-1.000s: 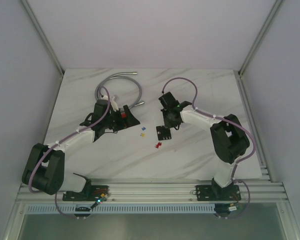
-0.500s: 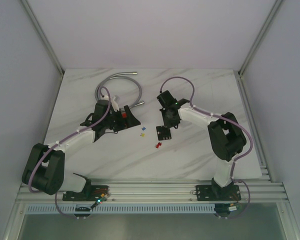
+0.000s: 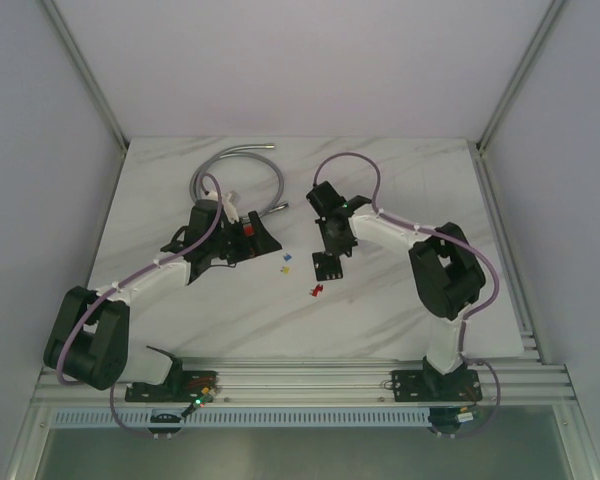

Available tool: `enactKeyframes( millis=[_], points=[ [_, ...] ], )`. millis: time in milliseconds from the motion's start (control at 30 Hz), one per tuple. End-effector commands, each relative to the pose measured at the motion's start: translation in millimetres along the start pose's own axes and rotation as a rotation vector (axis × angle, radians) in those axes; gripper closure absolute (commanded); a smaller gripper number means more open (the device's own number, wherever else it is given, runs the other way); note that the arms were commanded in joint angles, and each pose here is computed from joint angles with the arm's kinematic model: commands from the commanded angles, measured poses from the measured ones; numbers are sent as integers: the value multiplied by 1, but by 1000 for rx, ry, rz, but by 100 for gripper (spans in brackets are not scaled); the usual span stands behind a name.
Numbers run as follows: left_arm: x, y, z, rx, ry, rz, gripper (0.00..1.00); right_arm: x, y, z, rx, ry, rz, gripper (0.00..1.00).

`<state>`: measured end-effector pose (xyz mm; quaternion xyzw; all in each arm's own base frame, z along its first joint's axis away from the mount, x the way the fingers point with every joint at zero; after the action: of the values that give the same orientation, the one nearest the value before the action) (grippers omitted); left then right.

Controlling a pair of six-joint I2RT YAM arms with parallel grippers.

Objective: Snap on the fuse box
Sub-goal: Install the fuse at the fuse box base.

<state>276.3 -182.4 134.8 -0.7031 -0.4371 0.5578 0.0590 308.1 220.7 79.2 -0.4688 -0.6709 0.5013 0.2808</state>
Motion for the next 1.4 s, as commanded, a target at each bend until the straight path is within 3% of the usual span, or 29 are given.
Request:
enactKeyframes(
  millis=[0, 267, 400, 767, 1033, 1367],
  points=[
    [0, -2, 1, 2, 4, -10, 0, 5, 56, 104, 349, -81, 45, 100],
    [-2, -4, 0, -6, 4, -6, 0, 17, 52, 135, 400, -84, 8, 100],
    [-3, -6, -1, -11, 6, -5, 0, 15, 43, 135, 362, -61, 9, 100],
    [-4, -15, -5, -54, 16, -25, 0, 32, 18, 31, -5, 41, -26, 100],
    [-4, -17, -5, -57, 18, -30, 0, 42, 13, 0, -69, 45, -56, 99],
    [-6, -18, -5, -59, 18, -29, 0, 44, -21, -22, -181, 35, -96, 75]
  ],
)
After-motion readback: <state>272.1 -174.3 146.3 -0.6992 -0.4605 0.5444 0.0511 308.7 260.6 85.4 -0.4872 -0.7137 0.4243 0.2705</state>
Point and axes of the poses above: each gripper's point midway between its finger pads, its own y axis out along the fingers, its own x axis along the line the jaws close on, z = x × y, the point moved 5 cm from there along -y, back along the fingers, and after that the axes turned 8 degrees about -y, right-handed, at the moved point
